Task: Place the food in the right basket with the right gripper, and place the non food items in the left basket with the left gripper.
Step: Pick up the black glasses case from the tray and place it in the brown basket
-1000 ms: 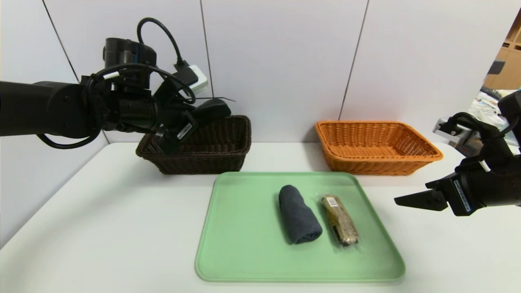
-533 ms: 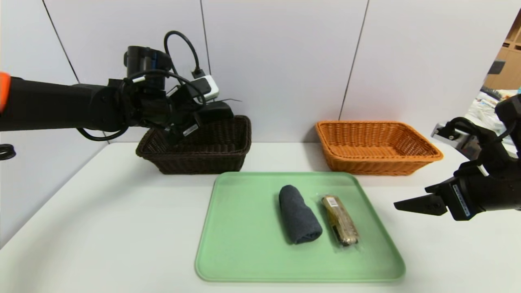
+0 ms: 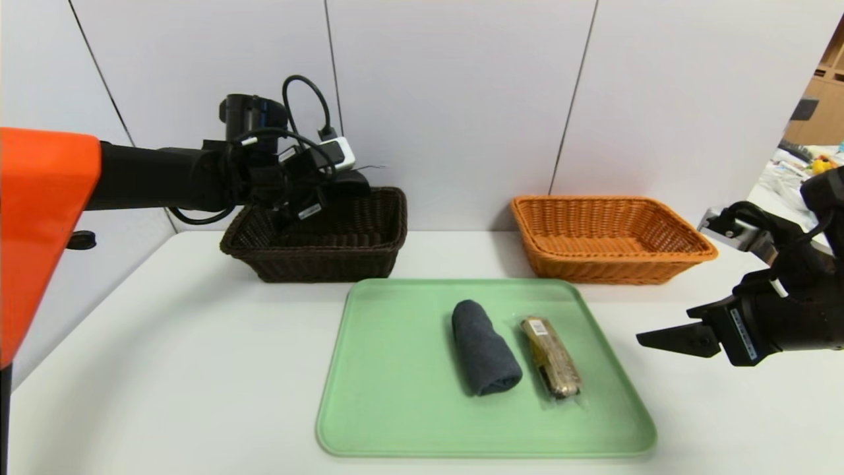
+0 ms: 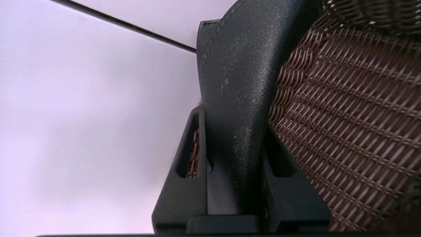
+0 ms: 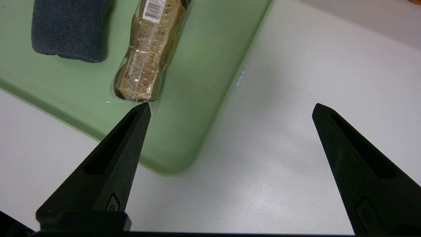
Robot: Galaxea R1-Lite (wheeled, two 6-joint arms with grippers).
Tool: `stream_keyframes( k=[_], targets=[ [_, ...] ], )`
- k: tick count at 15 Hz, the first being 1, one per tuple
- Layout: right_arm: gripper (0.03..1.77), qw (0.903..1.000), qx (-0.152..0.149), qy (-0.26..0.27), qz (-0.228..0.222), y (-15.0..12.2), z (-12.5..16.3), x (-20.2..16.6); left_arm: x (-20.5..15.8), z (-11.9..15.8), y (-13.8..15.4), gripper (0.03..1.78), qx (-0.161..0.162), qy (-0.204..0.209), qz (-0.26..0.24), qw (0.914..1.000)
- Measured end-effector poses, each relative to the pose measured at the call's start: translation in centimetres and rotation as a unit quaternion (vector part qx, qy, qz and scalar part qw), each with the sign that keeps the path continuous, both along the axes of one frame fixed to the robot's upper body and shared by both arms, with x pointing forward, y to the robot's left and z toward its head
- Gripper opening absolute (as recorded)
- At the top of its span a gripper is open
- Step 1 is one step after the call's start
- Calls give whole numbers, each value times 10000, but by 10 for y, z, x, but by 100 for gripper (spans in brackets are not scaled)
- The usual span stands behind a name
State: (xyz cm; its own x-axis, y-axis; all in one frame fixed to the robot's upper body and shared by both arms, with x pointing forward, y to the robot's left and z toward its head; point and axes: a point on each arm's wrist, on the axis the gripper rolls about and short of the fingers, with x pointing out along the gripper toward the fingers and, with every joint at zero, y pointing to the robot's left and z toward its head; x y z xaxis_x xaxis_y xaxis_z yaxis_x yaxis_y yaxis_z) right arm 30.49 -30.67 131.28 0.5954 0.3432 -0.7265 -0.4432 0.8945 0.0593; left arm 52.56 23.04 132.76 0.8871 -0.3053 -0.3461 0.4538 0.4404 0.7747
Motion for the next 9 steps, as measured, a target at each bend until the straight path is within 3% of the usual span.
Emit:
stream_keyframes(
  k=[4, 9],
  targets=[
    [170, 9999, 61, 38, -76, 0, 0, 0, 10, -16, -1, 42, 15, 185, -3, 9998],
    [170, 9999, 76, 46, -93, 0, 0, 0, 12, -16, -2, 42, -25, 198, -69, 9998]
  ],
)
